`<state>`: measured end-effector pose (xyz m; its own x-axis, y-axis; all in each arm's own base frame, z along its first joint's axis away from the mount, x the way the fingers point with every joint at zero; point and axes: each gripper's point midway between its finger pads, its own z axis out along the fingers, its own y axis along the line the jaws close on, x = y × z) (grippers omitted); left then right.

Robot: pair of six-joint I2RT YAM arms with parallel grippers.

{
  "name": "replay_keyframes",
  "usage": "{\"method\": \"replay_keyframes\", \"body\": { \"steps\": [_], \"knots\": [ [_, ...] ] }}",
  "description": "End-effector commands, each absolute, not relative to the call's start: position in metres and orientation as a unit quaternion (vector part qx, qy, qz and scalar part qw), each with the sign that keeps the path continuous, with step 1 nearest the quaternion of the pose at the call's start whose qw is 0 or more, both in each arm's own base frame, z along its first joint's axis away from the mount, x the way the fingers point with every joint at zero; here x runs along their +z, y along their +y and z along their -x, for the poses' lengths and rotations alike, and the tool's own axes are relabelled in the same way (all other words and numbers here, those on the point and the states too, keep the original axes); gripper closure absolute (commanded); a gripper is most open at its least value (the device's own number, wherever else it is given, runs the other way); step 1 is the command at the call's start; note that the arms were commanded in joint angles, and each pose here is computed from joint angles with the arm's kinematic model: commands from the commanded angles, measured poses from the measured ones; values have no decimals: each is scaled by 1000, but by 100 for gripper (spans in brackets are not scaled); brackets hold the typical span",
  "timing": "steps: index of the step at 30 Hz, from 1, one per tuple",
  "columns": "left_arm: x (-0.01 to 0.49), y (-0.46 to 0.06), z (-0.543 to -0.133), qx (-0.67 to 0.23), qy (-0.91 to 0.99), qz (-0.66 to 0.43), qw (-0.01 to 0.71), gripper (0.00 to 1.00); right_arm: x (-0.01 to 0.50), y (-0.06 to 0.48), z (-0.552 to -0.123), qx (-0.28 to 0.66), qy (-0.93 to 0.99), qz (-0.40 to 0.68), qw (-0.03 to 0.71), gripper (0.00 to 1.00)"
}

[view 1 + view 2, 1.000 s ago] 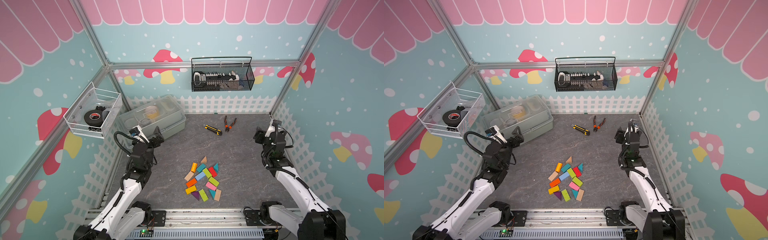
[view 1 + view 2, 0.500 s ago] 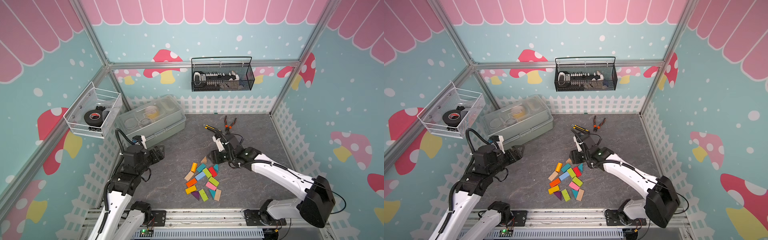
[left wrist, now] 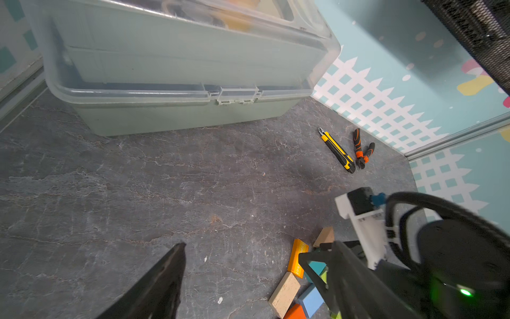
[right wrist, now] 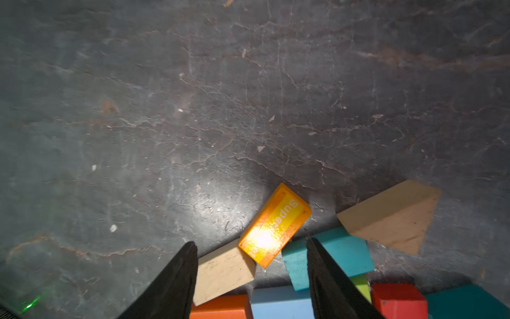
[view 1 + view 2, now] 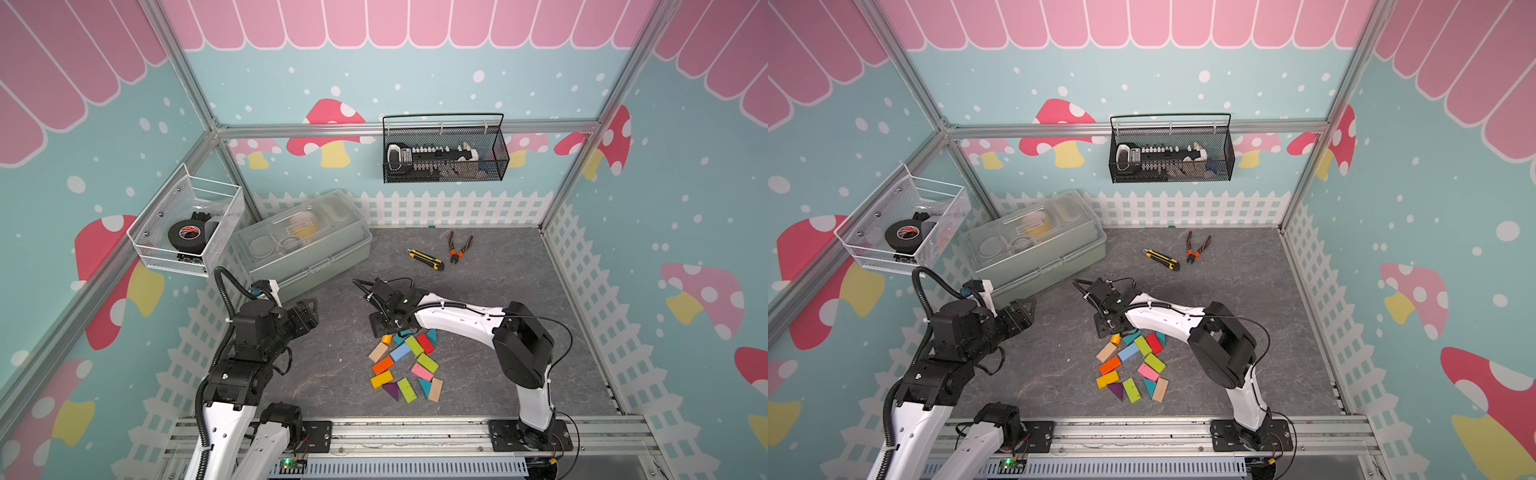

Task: Assemble a piece of candy with building blocks
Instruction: Pick up the building block from the center of the board.

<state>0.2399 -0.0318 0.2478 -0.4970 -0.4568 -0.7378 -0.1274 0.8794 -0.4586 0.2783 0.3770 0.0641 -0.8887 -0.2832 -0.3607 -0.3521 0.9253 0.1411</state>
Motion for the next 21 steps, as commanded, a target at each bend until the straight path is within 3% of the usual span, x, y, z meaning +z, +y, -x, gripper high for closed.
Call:
{"method": "replay_keyframes", "body": {
  "steps": [1, 21],
  "knots": [
    [244, -29, -237, -164, 852, 170, 468, 20, 63, 370, -276, 70, 972, 144, 169, 36],
    [253, -20, -229, -156, 835, 186, 493, 20, 26, 367, -272, 27, 983, 114, 144, 36]
  ]
}}
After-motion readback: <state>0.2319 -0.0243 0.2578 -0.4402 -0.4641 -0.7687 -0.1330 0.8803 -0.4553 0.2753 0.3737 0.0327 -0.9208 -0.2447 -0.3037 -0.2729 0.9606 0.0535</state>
